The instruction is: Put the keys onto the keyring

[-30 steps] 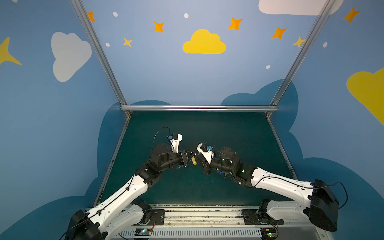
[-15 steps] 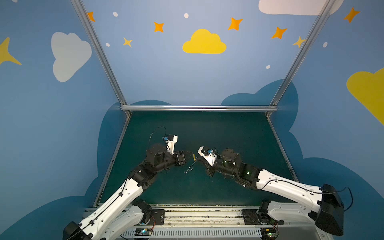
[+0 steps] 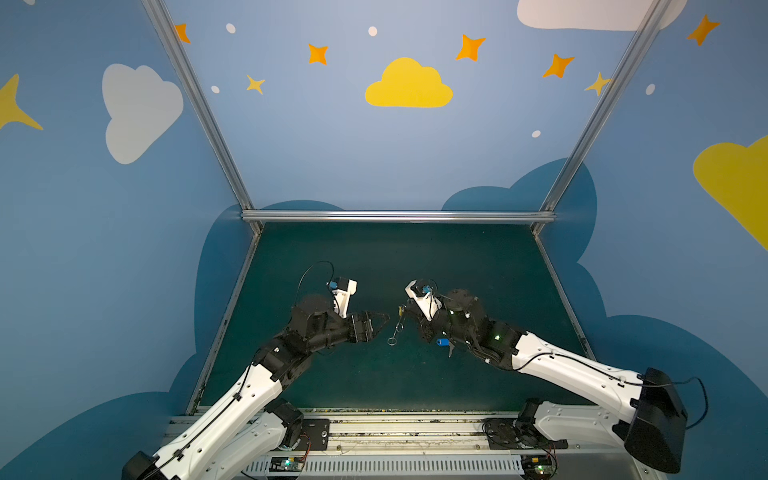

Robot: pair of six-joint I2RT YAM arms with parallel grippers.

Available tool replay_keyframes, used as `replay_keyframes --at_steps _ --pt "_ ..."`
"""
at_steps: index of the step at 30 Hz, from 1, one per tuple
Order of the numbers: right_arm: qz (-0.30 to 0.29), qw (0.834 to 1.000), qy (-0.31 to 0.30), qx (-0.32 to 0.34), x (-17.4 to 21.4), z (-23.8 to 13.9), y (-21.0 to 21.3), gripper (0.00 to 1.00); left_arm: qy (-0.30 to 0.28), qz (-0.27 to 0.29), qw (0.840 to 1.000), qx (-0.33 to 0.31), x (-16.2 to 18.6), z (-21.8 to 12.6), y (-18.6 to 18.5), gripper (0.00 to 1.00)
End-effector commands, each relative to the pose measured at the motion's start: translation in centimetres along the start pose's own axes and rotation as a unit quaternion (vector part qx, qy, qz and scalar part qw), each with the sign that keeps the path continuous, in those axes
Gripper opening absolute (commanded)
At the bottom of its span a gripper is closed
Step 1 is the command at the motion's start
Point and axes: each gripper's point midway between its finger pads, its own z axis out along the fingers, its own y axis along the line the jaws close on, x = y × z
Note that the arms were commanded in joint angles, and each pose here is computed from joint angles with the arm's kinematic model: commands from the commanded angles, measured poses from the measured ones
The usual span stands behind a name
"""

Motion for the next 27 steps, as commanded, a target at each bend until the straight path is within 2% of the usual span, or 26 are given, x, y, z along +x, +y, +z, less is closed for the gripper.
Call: replay_keyframes --at_steps 1,5,11,16,19,27 --pt "0.034 0.999 -0.021 0.026 -2.4 -0.2 -1.2 0.00 -0.008 0.013 1.000 0.005 0.8 0.4 0.0 0.92" --pt "0.049 0.998 -0.023 0.018 -3.1 0.1 -1.1 0.00 -0.005 0.053 0.999 -0.011 1.9 1.2 -0.1 0.96" --pt "0.066 0.997 -0.037 -0.004 -4.3 -0.2 -0.4 0.00 -0.018 0.111 0.990 -0.088 1.4 2.7 1.4 0.99" --pt "0.074 0.996 -0.044 -0.021 -4.8 -0.5 0.1 0.00 -0.052 0.123 0.980 -0.146 -0.1 3.0 3.2 0.99" --pt "0.080 0.995 -0.051 -0.028 -5.2 -1.0 0.3 0.00 -0.069 0.113 0.976 -0.170 -0.5 2.7 4.2 0.99" --pt "0.102 0.991 -0.076 -0.046 -6.9 -2.1 0.2 0.00 -0.095 0.124 0.979 -0.127 -1.0 3.7 3.7 1.00"
